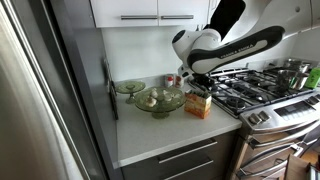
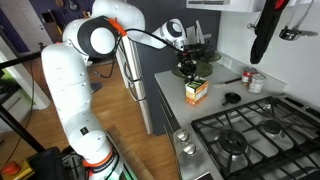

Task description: Pick up a green and black sachet and put it in them orange sachet pack

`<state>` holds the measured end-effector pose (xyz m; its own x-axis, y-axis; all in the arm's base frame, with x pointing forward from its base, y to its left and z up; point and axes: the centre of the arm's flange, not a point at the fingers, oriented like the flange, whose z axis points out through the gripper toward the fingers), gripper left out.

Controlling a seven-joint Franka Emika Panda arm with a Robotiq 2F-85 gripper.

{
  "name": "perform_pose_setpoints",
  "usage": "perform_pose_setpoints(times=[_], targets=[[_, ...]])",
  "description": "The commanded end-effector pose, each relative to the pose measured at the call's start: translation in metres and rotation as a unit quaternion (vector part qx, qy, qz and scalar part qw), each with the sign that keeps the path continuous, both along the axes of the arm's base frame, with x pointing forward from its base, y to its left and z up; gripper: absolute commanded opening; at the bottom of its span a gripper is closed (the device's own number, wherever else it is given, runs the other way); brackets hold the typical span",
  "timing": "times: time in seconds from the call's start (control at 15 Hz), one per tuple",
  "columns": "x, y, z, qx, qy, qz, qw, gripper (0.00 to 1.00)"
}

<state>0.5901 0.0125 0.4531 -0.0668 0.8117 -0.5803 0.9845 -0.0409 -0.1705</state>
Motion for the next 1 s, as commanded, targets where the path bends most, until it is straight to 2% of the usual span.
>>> perform_pose_setpoints(times=[0.0,0.2,0.47,0.8,0.87,0.93], targets=[[0.003,0.004,-0.011,-0.033,-0.009,0.002,0.9994,0.00],[0.004,0.011,-0.019,-0.030,-0.011,-0.010,0.9994,0.00],[0.005,0.017,-0.029,-0.038,-0.032,-0.052,0.9974,0.00],[0.004,0.020,-0.036,-0.048,-0.047,-0.076,0.9949,0.00],[0.004,0.019,-0.034,-0.047,-0.053,-0.081,0.9942,0.26],[0.005,0.018,-0.030,-0.048,-0.060,-0.084,0.9935,0.27]])
